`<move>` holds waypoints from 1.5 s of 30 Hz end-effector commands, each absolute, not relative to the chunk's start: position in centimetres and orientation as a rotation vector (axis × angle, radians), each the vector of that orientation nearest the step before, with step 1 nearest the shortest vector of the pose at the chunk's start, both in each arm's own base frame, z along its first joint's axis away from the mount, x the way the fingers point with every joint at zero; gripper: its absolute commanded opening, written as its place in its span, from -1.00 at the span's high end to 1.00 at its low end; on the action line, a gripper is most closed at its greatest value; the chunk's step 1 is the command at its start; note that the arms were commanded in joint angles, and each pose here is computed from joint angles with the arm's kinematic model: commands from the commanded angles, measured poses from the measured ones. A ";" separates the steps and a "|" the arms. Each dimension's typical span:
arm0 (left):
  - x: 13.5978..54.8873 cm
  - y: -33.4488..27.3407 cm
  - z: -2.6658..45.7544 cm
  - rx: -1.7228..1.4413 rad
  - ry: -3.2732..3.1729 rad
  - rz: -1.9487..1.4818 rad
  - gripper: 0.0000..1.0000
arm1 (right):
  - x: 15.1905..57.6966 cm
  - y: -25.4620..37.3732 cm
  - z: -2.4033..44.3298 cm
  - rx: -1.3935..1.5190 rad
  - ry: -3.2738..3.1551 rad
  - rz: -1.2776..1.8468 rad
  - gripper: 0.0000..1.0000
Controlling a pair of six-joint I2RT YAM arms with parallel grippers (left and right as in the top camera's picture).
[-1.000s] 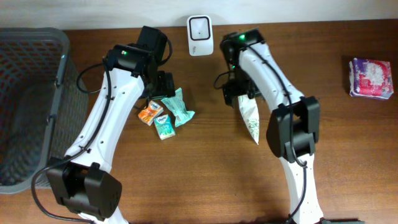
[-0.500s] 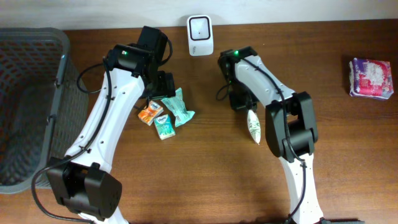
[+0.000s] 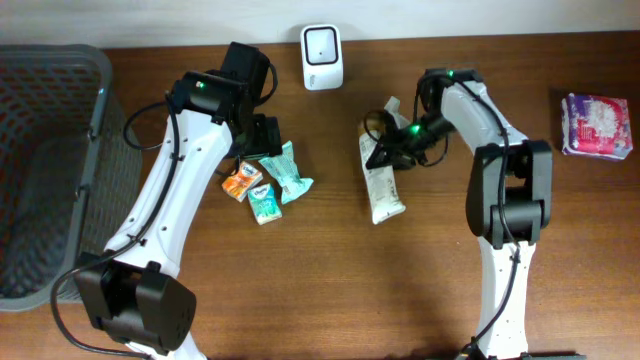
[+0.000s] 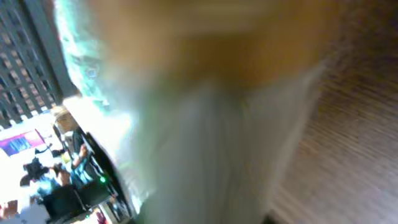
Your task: Scan the item barcode
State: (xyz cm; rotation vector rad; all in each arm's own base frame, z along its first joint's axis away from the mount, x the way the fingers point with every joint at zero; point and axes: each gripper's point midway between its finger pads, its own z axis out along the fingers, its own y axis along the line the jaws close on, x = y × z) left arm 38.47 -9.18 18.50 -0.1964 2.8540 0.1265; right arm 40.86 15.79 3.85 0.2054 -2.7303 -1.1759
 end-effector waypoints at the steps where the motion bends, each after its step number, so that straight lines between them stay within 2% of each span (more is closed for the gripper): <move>1: 38.4 -9.3 19.6 -0.178 2.829 0.107 -0.99 | 41.1 15.0 4.3 0.111 -2.754 -1.132 -0.08; 3: 38.4 -9.3 19.6 -0.178 2.829 0.107 -0.98 | 41.9 12.8 5.3 0.089 -2.823 -0.982 -0.23; 6: 38.4 -9.3 19.6 -0.178 2.829 0.107 -0.98 | 42.1 11.0 9.2 0.111 -2.881 -0.796 -0.26; 9: 38.4 -9.3 19.6 -0.178 2.829 0.107 -0.98 | 41.1 9.7 8.3 0.160 -2.893 -0.562 -0.39; 11: 38.4 -9.3 19.6 -0.178 2.829 0.107 -0.98 | 41.2 8.3 7.8 0.173 -2.914 -0.438 -0.61; 13: 38.4 -9.3 19.6 -0.178 2.829 0.107 -0.98 | 41.3 7.5 7.8 0.147 -2.919 -0.440 -0.70; 15: 38.4 -9.3 19.6 -0.178 2.829 0.107 -0.98 | 41.3 6.5 7.6 0.120 -2.916 -0.443 -0.99; 18: 38.4 -9.3 19.6 -0.178 2.829 0.107 -0.98 | 39.9 5.6 6.3 0.161 -2.851 -0.489 -0.97; 21: 38.4 -9.3 19.6 -0.178 2.829 0.107 -0.98 | 38.8 9.1 5.5 0.209 -2.754 -0.849 -0.97; 22: 38.4 -9.3 19.6 -0.178 2.829 0.107 -0.98 | 38.7 9.6 5.2 0.199 -2.743 -0.897 -0.93; 24: 38.4 -9.3 19.6 -0.178 2.829 0.107 -0.98 | 38.9 10.6 4.0 0.186 -2.734 -0.998 -0.68; 25: 38.4 -9.3 19.6 -0.178 2.829 0.107 -0.99 | 38.7 10.8 3.4 0.180 -2.727 -1.019 -0.66; 27: 38.4 -9.3 19.6 -0.178 2.829 0.107 -0.98 | 38.0 11.5 2.0 0.155 -2.699 -1.081 -0.49; 28: 38.4 -9.3 19.6 -0.178 2.829 0.107 -0.99 | 37.7 11.8 1.0 0.148 -2.693 -1.119 -0.05; 29: 38.4 -9.3 19.6 -0.178 2.829 0.107 -0.98 | 37.6 12.0 0.7 0.130 -2.687 -1.139 0.15; 31: 38.4 -9.3 19.6 -0.178 2.829 0.107 -0.98 | 37.7 12.7 0.8 0.107 -2.668 -1.209 0.92; 33: 38.4 -9.3 19.6 -0.178 2.829 0.107 -0.98 | 38.0 13.4 1.6 0.088 -2.639 -1.306 0.92; 37: 38.4 -9.3 19.6 -0.178 2.829 0.107 -0.98 | 40.9 15.9 8.8 0.125 -2.498 -1.824 0.92; 42: 38.4 -9.3 19.6 -0.178 2.829 0.107 -0.98 | 41.6 16.2 17.0 0.567 -2.571 -1.980 0.92; 45: 38.4 -9.3 19.6 -0.178 2.829 0.107 -0.98 | 41.6 16.2 20.4 0.834 -2.618 -2.015 0.92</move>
